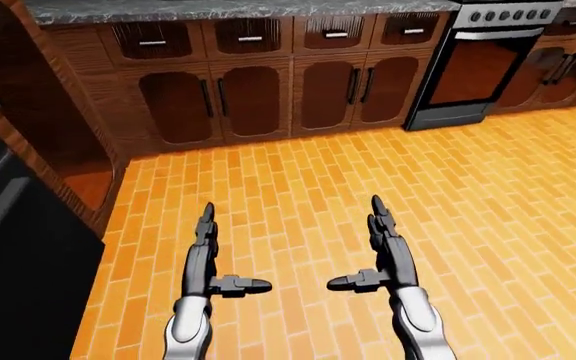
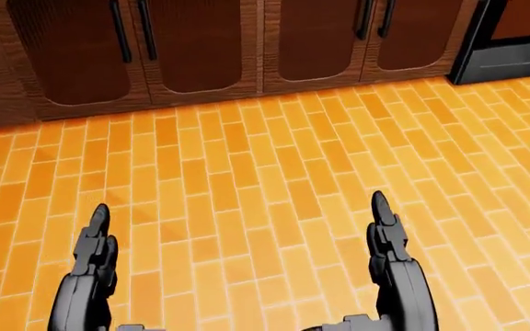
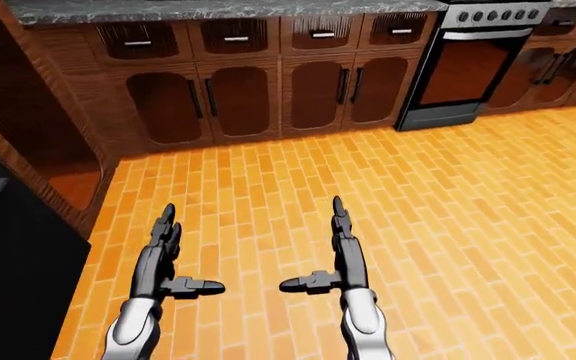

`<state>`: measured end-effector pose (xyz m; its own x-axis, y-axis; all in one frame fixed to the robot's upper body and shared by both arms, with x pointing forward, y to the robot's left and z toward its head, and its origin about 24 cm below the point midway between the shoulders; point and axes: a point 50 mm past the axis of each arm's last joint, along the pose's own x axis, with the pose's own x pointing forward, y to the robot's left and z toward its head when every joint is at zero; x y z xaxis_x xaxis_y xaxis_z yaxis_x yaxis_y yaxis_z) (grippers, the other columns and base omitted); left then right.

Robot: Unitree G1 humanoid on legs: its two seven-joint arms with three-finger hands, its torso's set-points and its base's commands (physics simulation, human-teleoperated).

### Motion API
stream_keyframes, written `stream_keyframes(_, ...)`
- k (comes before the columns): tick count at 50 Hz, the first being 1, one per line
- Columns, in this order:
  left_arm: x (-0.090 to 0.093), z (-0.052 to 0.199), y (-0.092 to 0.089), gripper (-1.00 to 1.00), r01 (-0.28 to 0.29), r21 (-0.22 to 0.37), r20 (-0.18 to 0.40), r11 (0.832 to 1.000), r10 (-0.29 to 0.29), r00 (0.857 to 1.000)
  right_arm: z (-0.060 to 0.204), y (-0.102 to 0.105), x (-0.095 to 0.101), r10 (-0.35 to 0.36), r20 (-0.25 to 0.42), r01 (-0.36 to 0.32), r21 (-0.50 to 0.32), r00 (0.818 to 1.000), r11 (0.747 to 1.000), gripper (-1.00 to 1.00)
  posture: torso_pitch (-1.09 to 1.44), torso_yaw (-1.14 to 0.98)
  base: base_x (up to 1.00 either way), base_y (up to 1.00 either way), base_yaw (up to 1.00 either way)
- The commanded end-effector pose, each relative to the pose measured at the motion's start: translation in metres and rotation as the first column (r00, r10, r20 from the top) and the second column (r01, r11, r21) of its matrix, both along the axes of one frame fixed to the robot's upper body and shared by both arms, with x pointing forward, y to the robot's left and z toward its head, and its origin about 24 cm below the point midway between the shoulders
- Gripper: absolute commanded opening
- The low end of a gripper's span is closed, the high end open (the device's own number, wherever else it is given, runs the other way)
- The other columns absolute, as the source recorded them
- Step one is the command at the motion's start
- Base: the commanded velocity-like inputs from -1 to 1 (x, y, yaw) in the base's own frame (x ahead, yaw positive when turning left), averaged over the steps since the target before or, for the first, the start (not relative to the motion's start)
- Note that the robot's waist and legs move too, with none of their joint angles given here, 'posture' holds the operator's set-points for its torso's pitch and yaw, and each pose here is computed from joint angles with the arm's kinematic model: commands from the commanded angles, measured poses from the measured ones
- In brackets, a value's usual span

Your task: Navigate to the stove.

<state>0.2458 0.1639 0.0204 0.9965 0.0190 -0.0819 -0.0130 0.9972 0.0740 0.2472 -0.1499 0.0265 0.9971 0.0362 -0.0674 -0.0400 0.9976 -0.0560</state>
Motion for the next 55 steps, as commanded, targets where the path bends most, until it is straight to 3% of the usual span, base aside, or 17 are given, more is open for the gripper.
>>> stream_keyframes(1,0.0042,0.015,-0.0039,1.0,0.015,-0.002,0.077,1.0,-0.015,0.997,0.0129,-0.002,0.0029,-0.001,0.073,0.002,-0.012,0.997,1.0,1.0,0.0,0.0,0.0,0.0,0.0)
stream_keyframes(22,0.0046,0.0146,-0.0037,1.0,0.016,-0.002,0.077,1.0,-0.015,0.997,0.0135,-0.0024,0.0024,0.005,0.08,-0.005,0.005,0.997,1.0,1.0,0.0,0.0,0.11,-0.12,0.0)
stream_keyframes(55,0.0054,0.0137,-0.0037,1.0,0.018,-0.001,0.075,1.0,-0.018,0.997,0.0126,-0.0017,0.0028,0.002,0.073,-0.002,-0.002,0.997,1.0,1.0,0.0,0.0,0.05,-0.61,0.0)
